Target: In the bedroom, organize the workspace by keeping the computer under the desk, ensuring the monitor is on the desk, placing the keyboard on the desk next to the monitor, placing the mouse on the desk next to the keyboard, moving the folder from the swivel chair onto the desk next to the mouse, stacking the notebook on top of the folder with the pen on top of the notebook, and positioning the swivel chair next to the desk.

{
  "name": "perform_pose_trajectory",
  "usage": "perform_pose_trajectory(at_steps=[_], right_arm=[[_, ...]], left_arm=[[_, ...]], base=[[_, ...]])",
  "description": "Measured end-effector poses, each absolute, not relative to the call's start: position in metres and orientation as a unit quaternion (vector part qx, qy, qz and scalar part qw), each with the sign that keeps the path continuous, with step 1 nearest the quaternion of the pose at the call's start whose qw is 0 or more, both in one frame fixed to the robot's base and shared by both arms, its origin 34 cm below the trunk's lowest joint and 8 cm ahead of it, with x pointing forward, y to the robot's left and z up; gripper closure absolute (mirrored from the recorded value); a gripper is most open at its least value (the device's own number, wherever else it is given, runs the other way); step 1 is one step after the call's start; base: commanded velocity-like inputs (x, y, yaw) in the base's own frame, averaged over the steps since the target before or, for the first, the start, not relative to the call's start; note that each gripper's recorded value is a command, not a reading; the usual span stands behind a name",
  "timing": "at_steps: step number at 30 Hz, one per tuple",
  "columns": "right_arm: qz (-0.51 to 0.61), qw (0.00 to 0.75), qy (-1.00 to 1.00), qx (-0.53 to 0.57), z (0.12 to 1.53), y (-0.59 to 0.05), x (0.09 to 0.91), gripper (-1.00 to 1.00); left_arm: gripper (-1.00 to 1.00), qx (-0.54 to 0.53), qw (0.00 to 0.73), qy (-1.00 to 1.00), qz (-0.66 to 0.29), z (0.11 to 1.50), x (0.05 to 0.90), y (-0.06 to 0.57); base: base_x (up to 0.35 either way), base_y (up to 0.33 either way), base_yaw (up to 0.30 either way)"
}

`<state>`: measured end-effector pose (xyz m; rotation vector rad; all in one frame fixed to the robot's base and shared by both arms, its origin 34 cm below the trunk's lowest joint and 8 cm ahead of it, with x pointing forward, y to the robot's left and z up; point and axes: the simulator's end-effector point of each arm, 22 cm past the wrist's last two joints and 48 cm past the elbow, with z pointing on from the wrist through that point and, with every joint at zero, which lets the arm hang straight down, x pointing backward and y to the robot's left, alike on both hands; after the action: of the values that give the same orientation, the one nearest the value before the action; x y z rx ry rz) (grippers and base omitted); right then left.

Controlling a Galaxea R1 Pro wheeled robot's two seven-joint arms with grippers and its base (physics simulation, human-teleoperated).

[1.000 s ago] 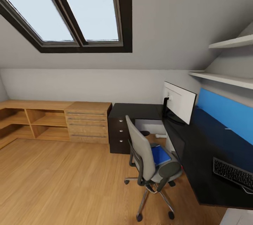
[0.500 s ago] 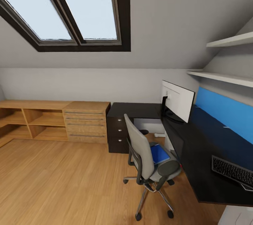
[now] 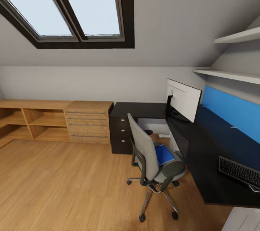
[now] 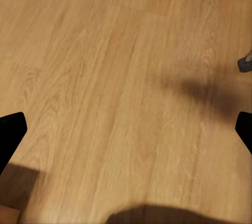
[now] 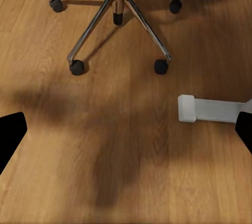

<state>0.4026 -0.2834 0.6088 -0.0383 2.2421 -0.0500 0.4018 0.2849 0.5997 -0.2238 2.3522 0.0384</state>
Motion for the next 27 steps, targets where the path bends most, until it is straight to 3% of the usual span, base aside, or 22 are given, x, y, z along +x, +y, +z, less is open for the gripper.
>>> perform_pose_trajectory(at_steps=[27], right_arm=[[-0.023,0.404,0.914,-0.012,0.551,-0.285,0.381,-1.00]], left_arm=[[-1.00,-0.090,0.362,0.928,0.020,0.549,0.391,0.287]], base=[[0.000,0.000,-0.008]])
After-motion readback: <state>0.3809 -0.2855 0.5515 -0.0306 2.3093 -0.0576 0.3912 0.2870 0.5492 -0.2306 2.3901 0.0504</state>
